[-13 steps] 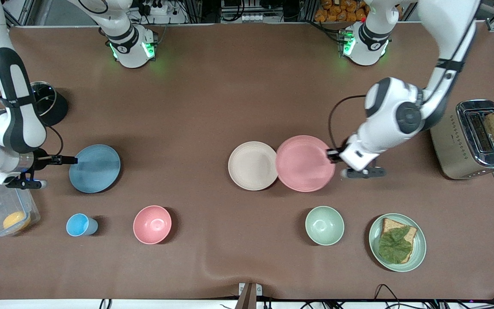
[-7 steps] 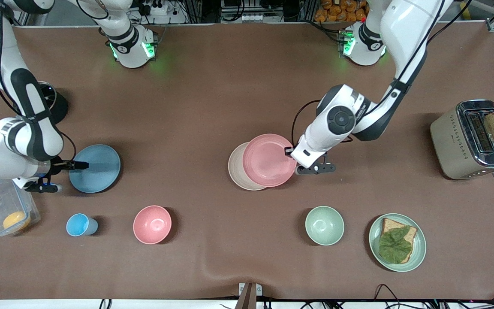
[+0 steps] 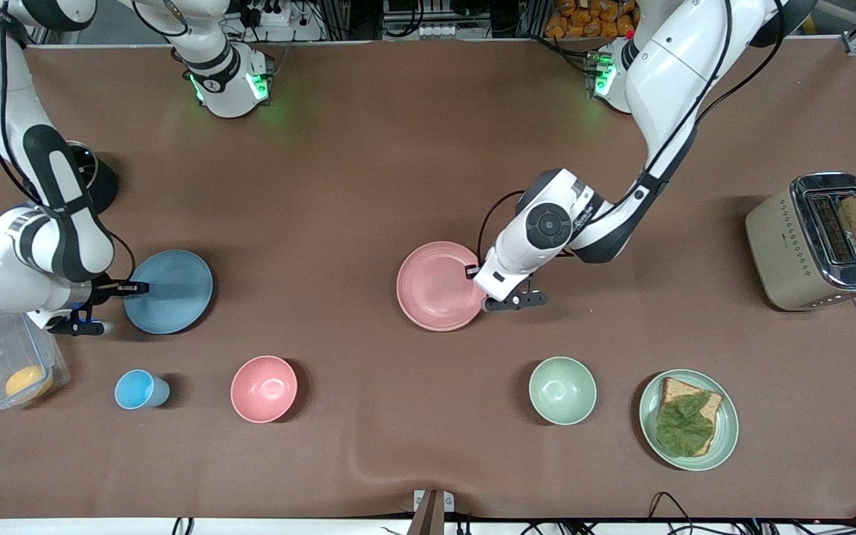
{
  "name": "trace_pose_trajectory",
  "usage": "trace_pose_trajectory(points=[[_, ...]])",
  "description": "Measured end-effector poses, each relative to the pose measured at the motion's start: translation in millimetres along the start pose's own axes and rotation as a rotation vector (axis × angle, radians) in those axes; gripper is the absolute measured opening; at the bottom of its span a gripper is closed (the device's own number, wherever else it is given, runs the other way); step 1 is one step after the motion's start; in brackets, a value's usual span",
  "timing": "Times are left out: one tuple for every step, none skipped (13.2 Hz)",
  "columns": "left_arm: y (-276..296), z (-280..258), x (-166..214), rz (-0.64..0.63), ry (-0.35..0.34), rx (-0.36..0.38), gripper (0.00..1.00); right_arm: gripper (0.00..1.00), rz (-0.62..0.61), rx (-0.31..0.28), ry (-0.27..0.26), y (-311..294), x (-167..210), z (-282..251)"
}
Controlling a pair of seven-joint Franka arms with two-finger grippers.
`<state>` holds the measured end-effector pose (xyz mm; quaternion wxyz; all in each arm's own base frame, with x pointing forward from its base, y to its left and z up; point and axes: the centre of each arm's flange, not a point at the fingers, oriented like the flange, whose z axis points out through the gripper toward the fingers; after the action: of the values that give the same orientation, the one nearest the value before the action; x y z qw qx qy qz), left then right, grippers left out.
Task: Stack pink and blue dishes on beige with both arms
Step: 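Release the pink plate with the left gripper while the right gripper grasps the blue plate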
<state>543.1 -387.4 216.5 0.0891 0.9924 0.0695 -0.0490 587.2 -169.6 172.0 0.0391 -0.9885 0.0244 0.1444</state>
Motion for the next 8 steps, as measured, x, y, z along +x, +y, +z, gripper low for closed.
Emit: trace_pose_trajectory(points=[[-0.4, -0.3, 0.8, -0.001, 0.001, 0.000, 0.05, 0.16, -0.003, 0.001, 0.000, -0.3, -0.1, -3.0], [-0.9, -0.7, 1.7, -0.003, 0.003, 0.000, 0.05, 0.15, -0.007, 0.001, 0.002, -1.2, 0.0, -4.6], [-1.0, -1.1, 2.3, -0.010, 0.004, 0.000, 0.11, 0.12, -0.009, 0.001, 0.003, -2.2, 0.4, -6.3], [-0.4, -2.2, 3.1, -0.027, 0.007, -0.003, 0.22, 0.07, -0.012, 0.003, 0.003, -3.6, 0.6, -9.6], [1.2, -5.8, 5.4, -0.041, 0.017, -0.008, 0.34, 0.06, -0.017, 0.003, 0.005, -5.6, 0.9, -13.7], [3.2, -13.9, 10.3, -0.046, 0.037, -0.013, 0.46, 0.06, -0.022, 0.004, 0.004, -8.3, 1.2, -18.1], [3.2, -28.8, 18.8, -0.051, 0.069, -0.018, 0.56, 0.06, -0.028, 0.005, 0.001, -12.5, 1.3, -24.2], [-3.7, -54.4, 32.1, -0.065, 0.105, -0.018, 0.65, 0.06, -0.036, 0.006, -0.004, -17.6, 1.8, -32.5]])
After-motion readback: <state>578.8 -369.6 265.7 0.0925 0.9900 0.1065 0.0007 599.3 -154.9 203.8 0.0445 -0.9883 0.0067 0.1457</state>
